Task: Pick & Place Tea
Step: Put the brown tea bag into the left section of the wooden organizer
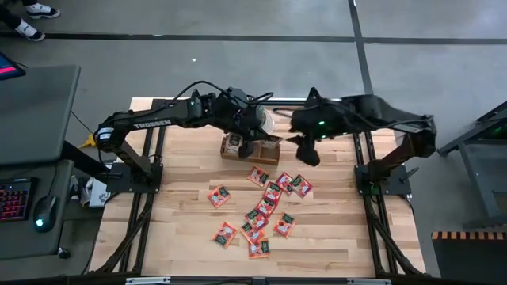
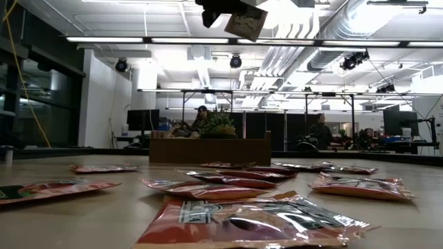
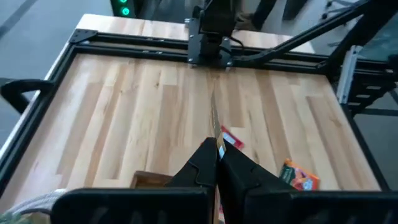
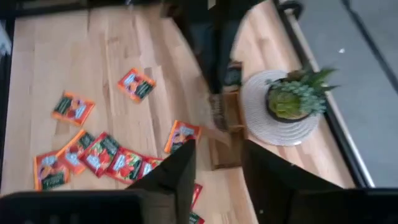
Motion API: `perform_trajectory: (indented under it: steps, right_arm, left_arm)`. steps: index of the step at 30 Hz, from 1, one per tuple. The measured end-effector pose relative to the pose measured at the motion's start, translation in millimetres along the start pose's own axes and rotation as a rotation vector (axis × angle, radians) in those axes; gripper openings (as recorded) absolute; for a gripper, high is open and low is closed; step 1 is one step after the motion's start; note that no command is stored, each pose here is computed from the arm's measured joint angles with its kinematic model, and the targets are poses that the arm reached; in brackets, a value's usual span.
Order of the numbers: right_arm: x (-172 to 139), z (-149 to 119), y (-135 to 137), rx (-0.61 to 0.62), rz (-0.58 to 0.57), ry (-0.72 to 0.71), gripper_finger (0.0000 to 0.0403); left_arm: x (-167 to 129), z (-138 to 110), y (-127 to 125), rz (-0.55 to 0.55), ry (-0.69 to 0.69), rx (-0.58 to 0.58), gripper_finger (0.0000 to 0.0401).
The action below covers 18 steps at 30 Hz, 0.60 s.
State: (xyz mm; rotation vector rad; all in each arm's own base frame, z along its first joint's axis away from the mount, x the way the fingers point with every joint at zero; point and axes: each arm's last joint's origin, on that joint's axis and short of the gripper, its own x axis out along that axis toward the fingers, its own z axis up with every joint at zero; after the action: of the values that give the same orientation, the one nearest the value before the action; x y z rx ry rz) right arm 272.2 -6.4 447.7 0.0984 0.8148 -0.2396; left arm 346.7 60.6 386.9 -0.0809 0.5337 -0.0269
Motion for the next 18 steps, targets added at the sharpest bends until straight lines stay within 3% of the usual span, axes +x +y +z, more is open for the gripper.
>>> perform_trajectory:
  steps: [5,10,15,18]
  right_arm:
    - [-32,-8,-9,0.054,-0.031,-0.068,0.0155]
    - [-55,-16,-15,0.102,-0.042,-0.117,0.016]
    - [-67,-23,-19,0.121,-0.072,-0.139,0.0161]
    - [-70,-24,-20,0.122,-0.084,-0.144,0.0161]
  left_arm:
    - [-16,3,0,0.063,-0.013,0.029,0.0]
    - [-38,4,14,0.079,-0.03,0.017,0.0]
    - [-71,-4,34,0.11,-0.106,-0.015,0.0]
    - [-85,-26,46,0.143,-0.082,-0.067,0.0]
